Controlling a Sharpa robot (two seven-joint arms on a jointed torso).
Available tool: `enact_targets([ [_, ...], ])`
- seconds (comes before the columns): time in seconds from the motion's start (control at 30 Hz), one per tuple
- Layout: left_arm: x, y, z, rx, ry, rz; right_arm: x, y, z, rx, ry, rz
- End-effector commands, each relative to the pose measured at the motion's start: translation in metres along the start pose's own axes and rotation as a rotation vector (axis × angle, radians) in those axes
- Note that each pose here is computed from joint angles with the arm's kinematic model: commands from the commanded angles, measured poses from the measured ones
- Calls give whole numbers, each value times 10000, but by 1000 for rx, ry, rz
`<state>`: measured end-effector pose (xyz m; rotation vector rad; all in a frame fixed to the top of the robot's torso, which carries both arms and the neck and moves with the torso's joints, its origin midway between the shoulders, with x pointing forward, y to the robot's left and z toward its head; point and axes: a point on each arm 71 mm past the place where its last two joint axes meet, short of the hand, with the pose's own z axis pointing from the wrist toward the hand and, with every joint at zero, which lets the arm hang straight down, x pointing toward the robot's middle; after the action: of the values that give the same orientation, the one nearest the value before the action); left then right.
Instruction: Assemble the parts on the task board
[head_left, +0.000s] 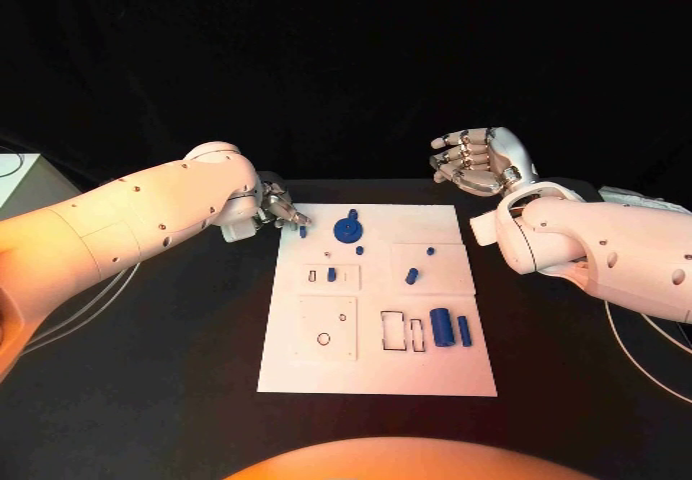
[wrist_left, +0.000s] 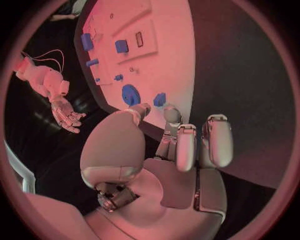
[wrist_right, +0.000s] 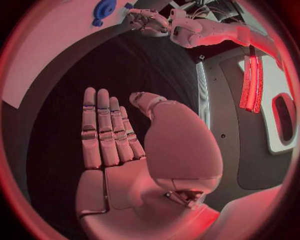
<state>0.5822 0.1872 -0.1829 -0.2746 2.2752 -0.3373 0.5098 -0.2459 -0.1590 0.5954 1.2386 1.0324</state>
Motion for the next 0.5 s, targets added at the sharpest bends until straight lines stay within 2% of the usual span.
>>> enact_targets([
  [0.03,35,-34,-2,8,36,16,13,24,3,-31,8,-14],
  [0.5,52,-26,15,5,46,20,26,17,7,-18,14,-12],
])
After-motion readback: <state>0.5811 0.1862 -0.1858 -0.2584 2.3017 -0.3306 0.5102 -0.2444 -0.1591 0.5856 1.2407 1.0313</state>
